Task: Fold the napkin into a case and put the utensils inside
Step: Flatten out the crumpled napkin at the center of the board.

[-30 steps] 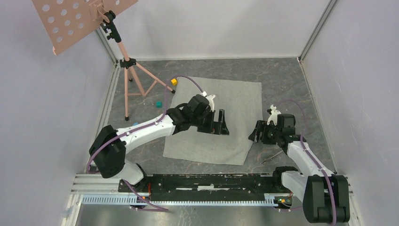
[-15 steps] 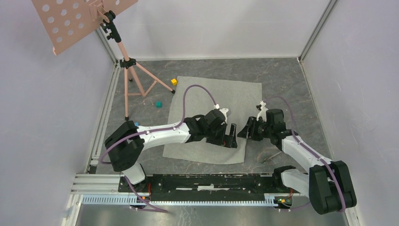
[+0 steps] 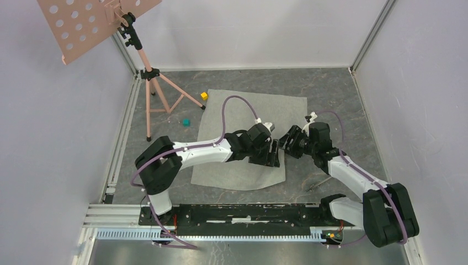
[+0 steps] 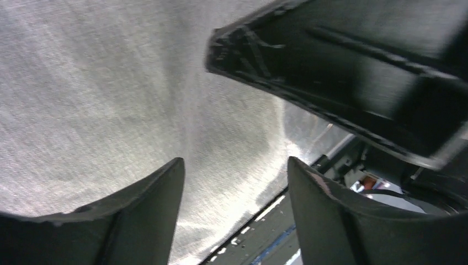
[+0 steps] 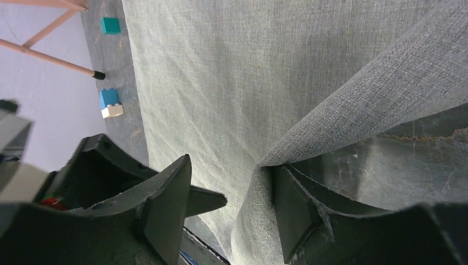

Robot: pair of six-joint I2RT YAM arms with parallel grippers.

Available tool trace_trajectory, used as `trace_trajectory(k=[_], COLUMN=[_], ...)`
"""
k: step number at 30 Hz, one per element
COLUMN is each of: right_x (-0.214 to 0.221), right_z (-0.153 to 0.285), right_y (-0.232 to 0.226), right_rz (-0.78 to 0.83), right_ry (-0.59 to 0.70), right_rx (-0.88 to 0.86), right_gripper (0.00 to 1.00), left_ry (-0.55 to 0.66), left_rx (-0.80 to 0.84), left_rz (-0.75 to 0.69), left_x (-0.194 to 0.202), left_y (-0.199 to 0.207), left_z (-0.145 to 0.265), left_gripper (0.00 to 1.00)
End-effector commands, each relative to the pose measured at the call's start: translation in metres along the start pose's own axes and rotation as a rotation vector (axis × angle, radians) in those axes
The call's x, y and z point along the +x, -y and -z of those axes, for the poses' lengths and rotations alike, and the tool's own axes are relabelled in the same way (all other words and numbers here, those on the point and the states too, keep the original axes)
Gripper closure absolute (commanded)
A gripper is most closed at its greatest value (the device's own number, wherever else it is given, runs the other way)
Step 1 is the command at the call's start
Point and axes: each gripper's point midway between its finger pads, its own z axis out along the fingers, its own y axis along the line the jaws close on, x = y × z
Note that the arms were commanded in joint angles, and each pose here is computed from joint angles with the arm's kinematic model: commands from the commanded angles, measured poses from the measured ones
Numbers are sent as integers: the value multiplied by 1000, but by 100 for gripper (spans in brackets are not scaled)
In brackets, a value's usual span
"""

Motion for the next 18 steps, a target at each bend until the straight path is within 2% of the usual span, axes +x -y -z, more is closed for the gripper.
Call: trace_trajectory(k=[1, 5, 10, 12, 13, 15, 18], right_x=[-30, -32, -40, -42, -43, -45, -49], right_z=[-5, -14, -33, -43, -49, -59, -75], right_y=[-27, -30, -39, -43, -45, -49, -49], right_rz=[-33, -65, -69, -61, -63, -90, -125], right_ry=[83, 74, 60, 51, 51, 65, 93], right_rx=[-53, -66, -90, -83, -79, -68, -7], right_gripper=[39, 39, 39, 39, 39, 40, 40], left_ry=[-16, -39, -67, -57, -48, -35, 18], left_rx=[-46, 11, 13, 5, -5, -14, 39], left_rz=[82, 119, 134, 153, 168, 160, 91], left_x=[-9, -12, -17, -23, -27, -33, -42], left_y=[-25, -31, -47, -60, -69, -79, -70], left_z=[-10, -15, -18, -15, -11, -1, 20], left_gripper=[33, 42, 68, 68, 66, 55, 24])
